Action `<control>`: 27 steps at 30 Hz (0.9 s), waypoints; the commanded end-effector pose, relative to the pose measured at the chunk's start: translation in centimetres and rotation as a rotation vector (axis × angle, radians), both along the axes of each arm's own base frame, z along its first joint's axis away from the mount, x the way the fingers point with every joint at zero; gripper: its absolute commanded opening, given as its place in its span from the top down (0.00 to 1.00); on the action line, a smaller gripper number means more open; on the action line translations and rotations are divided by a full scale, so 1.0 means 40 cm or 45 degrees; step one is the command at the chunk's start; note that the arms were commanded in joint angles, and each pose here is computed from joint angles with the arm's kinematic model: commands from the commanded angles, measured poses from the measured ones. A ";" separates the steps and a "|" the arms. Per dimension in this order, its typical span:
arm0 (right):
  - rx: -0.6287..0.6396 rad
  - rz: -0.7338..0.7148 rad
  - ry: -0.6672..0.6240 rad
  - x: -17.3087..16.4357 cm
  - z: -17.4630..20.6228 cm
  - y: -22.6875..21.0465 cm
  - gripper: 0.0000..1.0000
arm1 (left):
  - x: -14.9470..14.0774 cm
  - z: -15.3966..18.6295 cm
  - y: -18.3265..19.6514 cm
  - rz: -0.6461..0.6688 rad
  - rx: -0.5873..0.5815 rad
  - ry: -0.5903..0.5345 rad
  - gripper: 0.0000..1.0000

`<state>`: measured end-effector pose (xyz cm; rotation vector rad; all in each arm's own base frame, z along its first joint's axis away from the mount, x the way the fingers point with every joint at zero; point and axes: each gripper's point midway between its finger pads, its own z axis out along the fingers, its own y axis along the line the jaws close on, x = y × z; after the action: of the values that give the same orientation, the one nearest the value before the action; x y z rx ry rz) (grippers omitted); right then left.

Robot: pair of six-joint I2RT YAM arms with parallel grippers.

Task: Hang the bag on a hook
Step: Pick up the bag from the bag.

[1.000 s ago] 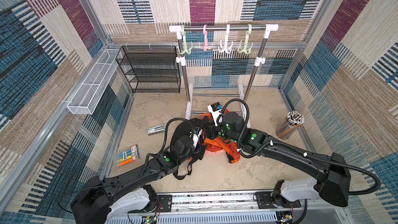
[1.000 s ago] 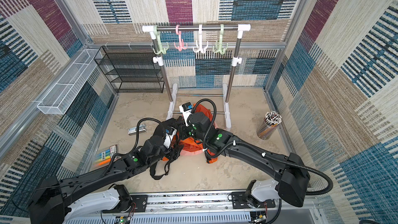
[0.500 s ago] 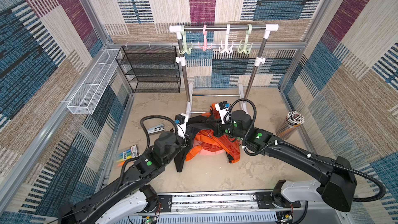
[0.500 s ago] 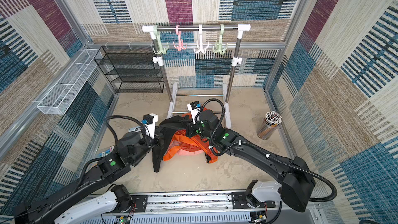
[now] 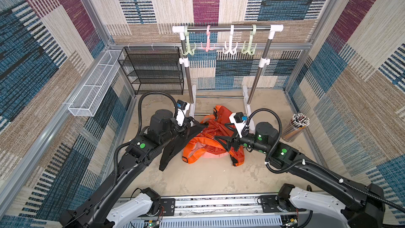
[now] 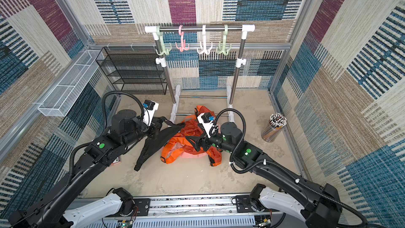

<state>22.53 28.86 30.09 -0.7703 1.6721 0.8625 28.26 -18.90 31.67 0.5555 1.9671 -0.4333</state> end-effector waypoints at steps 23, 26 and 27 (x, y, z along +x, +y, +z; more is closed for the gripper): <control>-0.206 0.161 -0.369 0.290 -0.123 0.253 0.12 | -0.031 0.028 0.038 -0.095 -0.039 0.067 1.00; -0.177 0.176 -0.361 0.333 -0.118 0.278 0.42 | -0.035 0.032 0.046 -0.103 -0.053 0.070 1.00; -0.172 0.175 -0.362 0.344 -0.111 0.286 0.57 | -0.033 0.035 0.054 -0.088 -0.050 0.063 1.00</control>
<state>35.47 39.29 23.18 -1.0769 1.5374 0.6723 27.39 -16.61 32.44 0.5591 2.0103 -0.5101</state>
